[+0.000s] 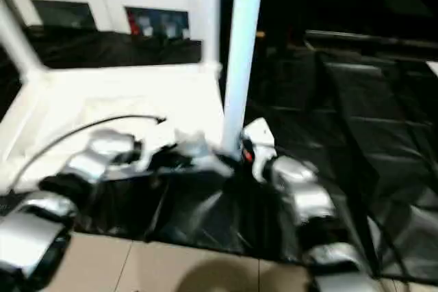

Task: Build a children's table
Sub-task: Rotate leg to tighten

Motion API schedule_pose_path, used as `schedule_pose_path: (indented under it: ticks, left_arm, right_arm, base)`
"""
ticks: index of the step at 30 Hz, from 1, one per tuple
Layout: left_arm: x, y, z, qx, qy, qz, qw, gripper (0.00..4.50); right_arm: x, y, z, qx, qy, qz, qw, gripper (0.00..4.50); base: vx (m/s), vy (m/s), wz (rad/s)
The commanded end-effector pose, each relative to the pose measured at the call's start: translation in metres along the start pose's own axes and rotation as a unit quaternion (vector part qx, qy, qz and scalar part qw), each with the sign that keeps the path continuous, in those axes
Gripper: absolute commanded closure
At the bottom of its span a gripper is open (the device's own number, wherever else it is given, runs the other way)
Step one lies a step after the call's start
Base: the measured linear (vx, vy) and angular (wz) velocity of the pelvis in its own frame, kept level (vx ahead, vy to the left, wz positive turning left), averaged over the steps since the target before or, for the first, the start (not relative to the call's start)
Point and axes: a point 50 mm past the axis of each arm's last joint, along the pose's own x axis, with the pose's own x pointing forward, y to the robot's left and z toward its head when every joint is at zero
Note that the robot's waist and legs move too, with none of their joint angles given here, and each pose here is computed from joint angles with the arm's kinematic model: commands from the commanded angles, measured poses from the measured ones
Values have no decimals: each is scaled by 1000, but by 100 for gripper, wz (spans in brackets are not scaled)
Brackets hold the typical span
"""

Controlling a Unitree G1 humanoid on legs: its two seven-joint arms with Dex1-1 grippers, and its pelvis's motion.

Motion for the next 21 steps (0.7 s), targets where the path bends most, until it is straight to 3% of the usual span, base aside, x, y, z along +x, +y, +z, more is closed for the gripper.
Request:
schedule_pose_path:
  ticks: [1,6,8,9,10,11,14,18,21]
  left_arm:
    - [21,-8,8,-16,-5,16,1000,450]
    - [41,-21,17,-18,-19,12,1000,450]
    - [48,-26,18,-12,-18,7,1000,450]
    - [48,-26,18,-12,-16,9,1000,450]
    - [47,-26,16,-13,-16,9,1000,450]
    - [46,-25,15,-13,-15,8,1000,450]
    - [41,-22,12,-12,-12,11,1000,450]
    - [28,-18,5,2,-13,-2,1000,450]
    - [20,-18,3,15,-21,-24,999,450]
  right_arm:
    - [11,11,-14,7,41,-42,998,185]
    - [29,33,-15,23,42,-77,996,185]
    - [39,52,-9,6,30,-52,998,185]
    - [41,55,-6,-4,16,-42,999,150]
    - [40,53,-3,-10,6,-43,999,150]
    - [38,51,-1,-13,-2,-38,999,112]
    - [33,44,1,-14,-12,-19,1000,104]
    - [19,32,-1,-41,7,41,998,61]
    - [10,28,0,-51,10,94,994,61]
  base:
    - [0,0,0]
    - [0,0,0]
    - [0,0,0]
    - [0,0,0]
    - [0,0,0]
    - [0,0,0]
    - [0,0,0]
    - [0,0,0]
    - [0,0,0]
